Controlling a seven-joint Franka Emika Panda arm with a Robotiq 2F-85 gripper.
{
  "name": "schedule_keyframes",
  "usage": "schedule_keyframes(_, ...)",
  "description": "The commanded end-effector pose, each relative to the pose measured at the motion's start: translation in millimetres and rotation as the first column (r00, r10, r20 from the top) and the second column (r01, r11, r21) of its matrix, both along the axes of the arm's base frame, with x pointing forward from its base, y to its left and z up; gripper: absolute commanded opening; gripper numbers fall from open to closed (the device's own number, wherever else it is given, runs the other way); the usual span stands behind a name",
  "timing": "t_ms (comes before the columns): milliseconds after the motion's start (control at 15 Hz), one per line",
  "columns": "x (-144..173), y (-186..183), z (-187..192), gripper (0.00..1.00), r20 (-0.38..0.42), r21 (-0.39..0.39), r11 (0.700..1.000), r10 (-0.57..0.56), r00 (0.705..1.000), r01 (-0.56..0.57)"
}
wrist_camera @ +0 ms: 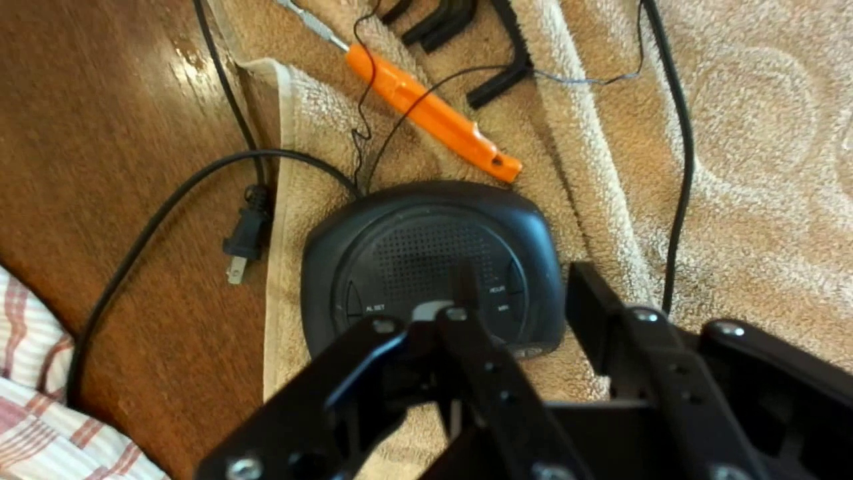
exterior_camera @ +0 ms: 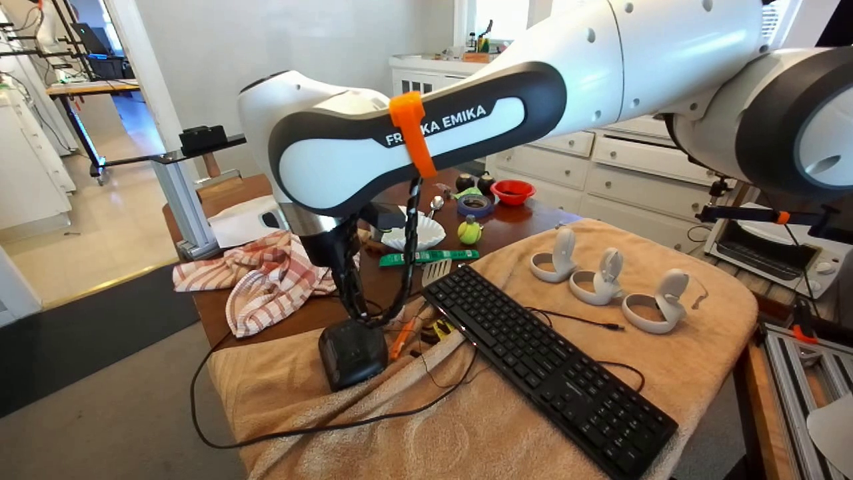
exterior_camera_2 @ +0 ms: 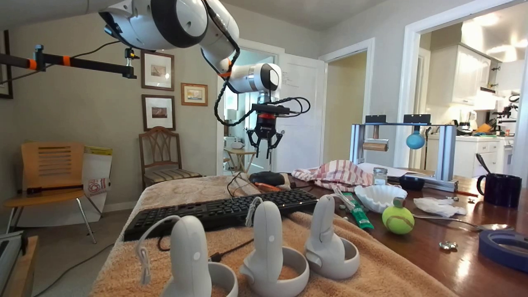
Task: Press the button on the black object
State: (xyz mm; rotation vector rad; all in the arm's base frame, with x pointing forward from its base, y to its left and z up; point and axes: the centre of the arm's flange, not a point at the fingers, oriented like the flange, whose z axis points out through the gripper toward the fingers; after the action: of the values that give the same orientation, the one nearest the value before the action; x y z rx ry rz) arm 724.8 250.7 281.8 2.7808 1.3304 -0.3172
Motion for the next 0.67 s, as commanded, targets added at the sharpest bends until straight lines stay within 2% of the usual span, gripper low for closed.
schedule_keyframes(0, -19, 10, 25, 0.71, 0.047, -0.082, 0.996, -0.041, 0.998, 0.045)
schedule_keyframes(267, -33, 15, 43, 0.99, 0.114, -0.135, 0.986, -0.085, 0.99, 0.1)
schedule_keyframes(400, -41, 14, 47, 1.0, 0.148, -0.163, 0.975, -0.125, 0.981, 0.148)
schedule_keyframes(600, -50, 13, 45, 1.0, 0.179, -0.158, 0.965, -0.179, 0.967, 0.208)
